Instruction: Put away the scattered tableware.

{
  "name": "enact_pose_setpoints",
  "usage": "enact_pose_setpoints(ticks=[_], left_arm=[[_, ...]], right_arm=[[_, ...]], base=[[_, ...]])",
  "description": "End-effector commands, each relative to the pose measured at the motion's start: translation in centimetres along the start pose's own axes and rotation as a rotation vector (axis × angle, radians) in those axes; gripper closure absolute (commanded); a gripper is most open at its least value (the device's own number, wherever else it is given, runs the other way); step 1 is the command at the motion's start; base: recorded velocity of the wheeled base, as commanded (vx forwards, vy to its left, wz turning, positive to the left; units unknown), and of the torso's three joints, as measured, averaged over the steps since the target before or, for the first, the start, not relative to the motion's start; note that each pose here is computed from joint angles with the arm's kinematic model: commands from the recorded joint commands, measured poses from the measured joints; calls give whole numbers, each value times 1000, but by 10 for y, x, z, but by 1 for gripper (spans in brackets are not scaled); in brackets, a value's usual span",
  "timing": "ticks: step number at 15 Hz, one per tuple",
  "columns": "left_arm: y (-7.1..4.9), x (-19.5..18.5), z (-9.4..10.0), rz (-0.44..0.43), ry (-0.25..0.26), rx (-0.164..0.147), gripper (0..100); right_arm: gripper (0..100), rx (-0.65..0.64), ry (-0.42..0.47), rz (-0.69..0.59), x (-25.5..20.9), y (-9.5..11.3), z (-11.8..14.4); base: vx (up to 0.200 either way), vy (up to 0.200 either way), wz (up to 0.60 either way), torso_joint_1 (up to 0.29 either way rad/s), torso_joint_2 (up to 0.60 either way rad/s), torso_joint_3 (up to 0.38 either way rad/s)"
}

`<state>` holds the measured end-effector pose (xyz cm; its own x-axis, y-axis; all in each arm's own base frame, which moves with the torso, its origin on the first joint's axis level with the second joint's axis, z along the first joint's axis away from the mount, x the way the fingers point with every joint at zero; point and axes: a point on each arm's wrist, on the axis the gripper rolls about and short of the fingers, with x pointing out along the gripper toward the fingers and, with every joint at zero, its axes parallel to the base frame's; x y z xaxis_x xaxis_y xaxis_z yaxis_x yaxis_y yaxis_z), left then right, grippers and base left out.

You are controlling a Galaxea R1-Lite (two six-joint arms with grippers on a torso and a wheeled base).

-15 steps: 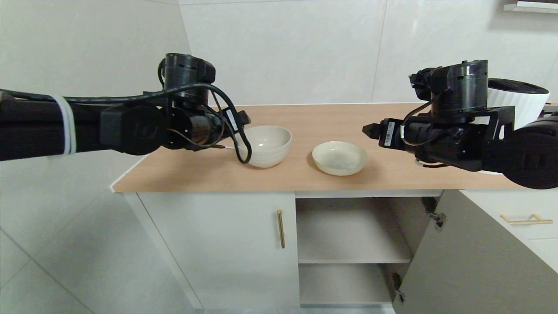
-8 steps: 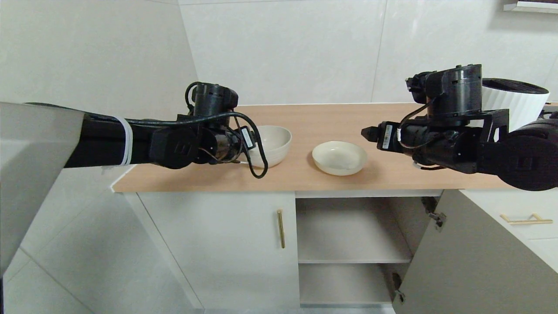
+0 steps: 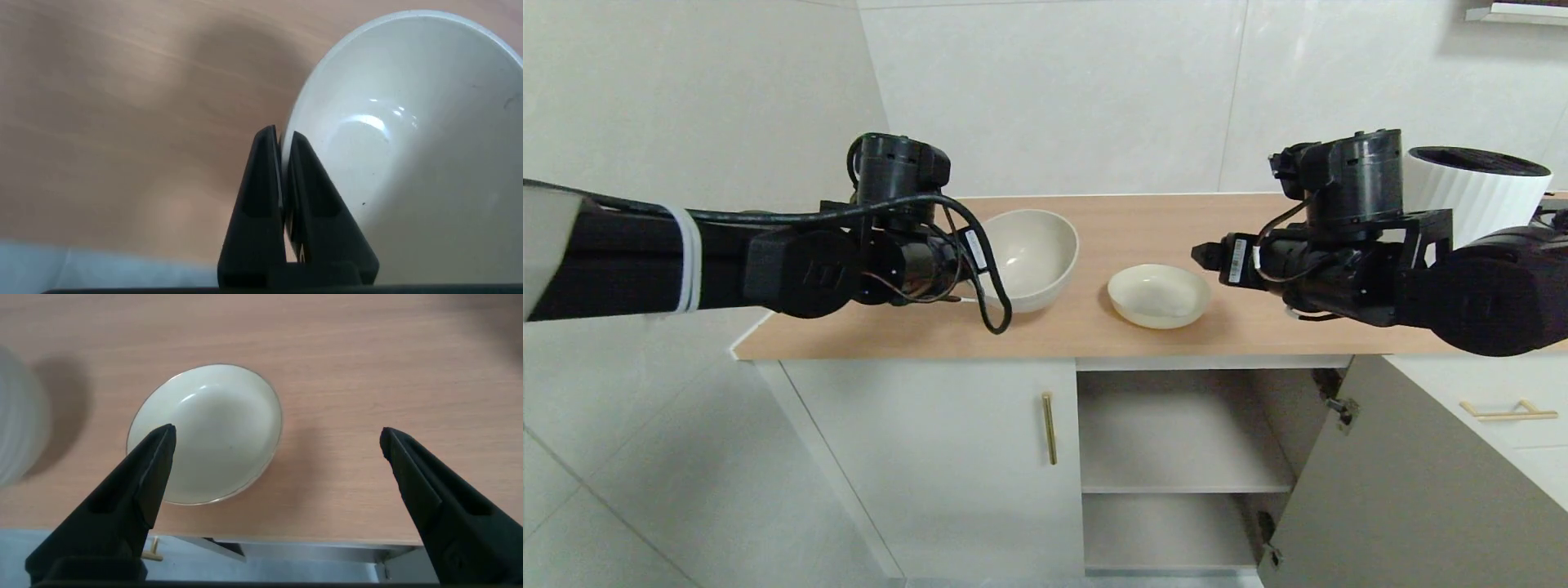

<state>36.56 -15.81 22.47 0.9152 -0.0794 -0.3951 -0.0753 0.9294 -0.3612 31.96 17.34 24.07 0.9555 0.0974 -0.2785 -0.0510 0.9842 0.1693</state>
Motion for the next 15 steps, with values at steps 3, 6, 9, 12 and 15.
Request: enact_pose_setpoints(ticks=[3, 6, 9, 12, 15], left_arm=[[1, -43, 7, -147, -7, -10, 100], [4, -54, 7, -218, 12, -11, 100], [4, -55, 7, -219, 14, -10, 100], [5, -55, 6, -217, 17, -9, 100], [5, -55, 6, -218, 16, -11, 100]], right_arm=[[0, -48, 64, -119, 44, 9, -29], [0, -64, 95, -147, 63, 10, -41], [0, -70, 110, -151, 72, 11, -48], [100, -51, 109, -151, 75, 11, -49], [100, -49, 117, -144, 74, 12, -51]], base=[[0, 0, 0, 0, 0, 0], [0, 0, 0, 0, 0, 0], [0, 0, 0, 0, 0, 0], [0, 0, 0, 0, 0, 0], [0, 0, 0, 0, 0, 0]])
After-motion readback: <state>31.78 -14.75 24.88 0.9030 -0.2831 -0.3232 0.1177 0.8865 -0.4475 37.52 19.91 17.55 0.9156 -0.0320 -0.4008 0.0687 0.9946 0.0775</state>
